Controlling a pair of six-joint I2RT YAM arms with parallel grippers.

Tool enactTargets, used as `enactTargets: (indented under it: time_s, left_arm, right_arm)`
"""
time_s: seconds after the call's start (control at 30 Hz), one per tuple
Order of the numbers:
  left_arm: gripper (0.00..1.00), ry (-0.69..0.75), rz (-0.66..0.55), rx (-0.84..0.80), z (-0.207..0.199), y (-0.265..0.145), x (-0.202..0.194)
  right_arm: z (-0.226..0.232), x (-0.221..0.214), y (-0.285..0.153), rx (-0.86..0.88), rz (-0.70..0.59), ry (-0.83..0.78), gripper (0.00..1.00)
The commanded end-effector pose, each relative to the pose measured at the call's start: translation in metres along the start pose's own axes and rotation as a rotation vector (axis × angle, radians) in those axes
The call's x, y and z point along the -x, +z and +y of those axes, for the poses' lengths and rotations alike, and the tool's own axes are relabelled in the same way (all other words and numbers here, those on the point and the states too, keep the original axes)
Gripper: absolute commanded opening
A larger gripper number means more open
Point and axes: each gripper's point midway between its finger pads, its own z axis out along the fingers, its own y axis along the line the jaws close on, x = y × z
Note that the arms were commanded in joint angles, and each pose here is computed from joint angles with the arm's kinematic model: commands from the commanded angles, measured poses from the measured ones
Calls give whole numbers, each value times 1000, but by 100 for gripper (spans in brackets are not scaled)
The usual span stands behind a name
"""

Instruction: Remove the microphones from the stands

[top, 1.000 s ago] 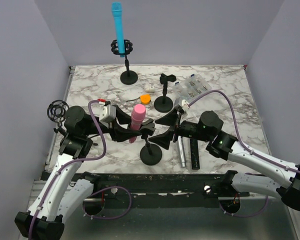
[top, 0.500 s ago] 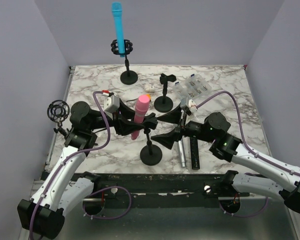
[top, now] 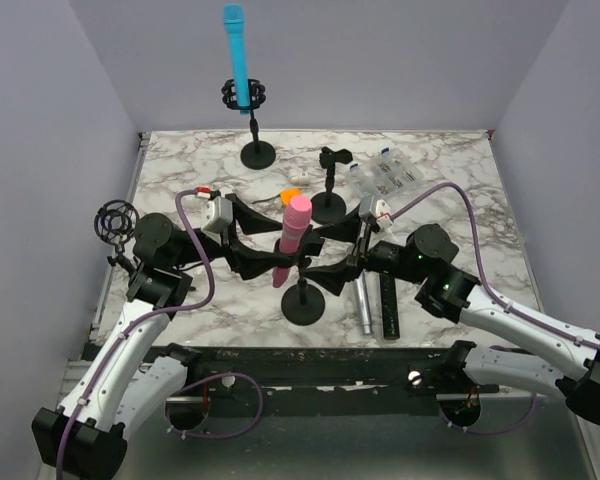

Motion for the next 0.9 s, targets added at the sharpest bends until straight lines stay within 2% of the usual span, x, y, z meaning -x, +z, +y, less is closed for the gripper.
enactTargets:
  time_s: [0.0,0.33,0.7,0.87]
  left_arm:
    - [68,49,-15,9,-2,0,1]
    - [68,61,-8,15,-3,0,-1]
    - [68,78,38,34,-10,7,-11]
    - [69,-44,50,112,-4,10,-10]
  right_arm:
    - [7,8,3,68,-25,-74,100]
    - [-32,-7,-20,17,2,-37,100]
    - [-29,-11,-8,198,71,-38,100]
    - [-37,-8,-5,235,82,-40,100]
